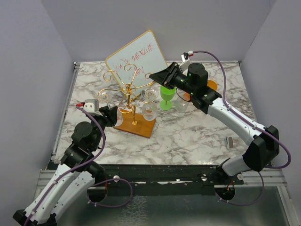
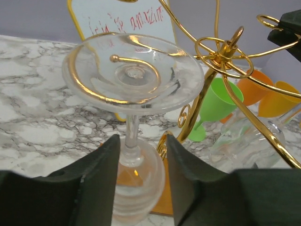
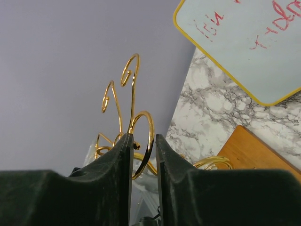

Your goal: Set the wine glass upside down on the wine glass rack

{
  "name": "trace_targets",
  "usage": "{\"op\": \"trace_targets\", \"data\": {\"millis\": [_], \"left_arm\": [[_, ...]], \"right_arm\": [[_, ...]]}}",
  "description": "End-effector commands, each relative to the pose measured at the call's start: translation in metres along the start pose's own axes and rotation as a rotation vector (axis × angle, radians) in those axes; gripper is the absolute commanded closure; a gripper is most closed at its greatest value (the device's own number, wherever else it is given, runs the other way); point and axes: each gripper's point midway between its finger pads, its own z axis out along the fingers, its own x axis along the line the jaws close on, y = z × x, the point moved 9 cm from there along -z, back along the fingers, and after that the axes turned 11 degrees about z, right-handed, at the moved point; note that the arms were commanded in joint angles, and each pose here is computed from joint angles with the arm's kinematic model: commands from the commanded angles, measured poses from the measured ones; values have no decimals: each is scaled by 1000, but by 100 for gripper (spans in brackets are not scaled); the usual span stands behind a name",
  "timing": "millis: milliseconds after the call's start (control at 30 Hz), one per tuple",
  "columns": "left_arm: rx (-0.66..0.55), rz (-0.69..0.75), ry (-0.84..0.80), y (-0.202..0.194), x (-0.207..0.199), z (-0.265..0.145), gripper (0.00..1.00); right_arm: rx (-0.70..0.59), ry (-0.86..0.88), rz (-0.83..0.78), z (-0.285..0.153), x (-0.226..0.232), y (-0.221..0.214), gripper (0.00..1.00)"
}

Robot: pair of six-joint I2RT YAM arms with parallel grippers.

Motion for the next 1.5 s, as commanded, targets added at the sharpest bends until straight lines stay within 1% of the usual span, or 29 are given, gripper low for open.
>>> {"op": "trace_targets", "data": {"millis": [0,167,300,467,600,733,833,1033,1167,1300,1400,1467], "left_arm": [[56,-27,-13,-6,-1,-5,50],[80,-38,-5,-7,0,-11,40],[79,-53,4,-3,2,-17,30],[95,-84,3,0,4,-29,12],[89,-125,-7,7,6,-42,2],[69,-161,-30,17,7,-57,1],[44,-187,-44,27,10,-72,1],[-58,-233,-77,55,18,-108,1],[-107,-222,-100,81,20,-125,1],[-136,-174,-123,106,19,-128,1],[-147,-131,-122,123,18,-124,1],[-151,-105,-130,133,16,-119,1]], "right_arm": [[-32,10,-72,-5,1,7,68],[-28,32,-86,-10,9,9,60],[-29,44,-93,-15,14,9,48],[-48,74,-122,-26,25,11,38],[-82,79,-162,-40,34,14,32],[-141,34,-216,-61,36,17,31],[-193,-50,-266,-80,31,20,30],[-369,-318,-343,-128,4,27,31],[-420,-519,-393,-152,-21,28,31],[-400,-721,-437,-156,-49,26,33],[-369,-779,-431,-140,-66,24,33],[-375,-828,-404,-128,-78,24,33]]}}
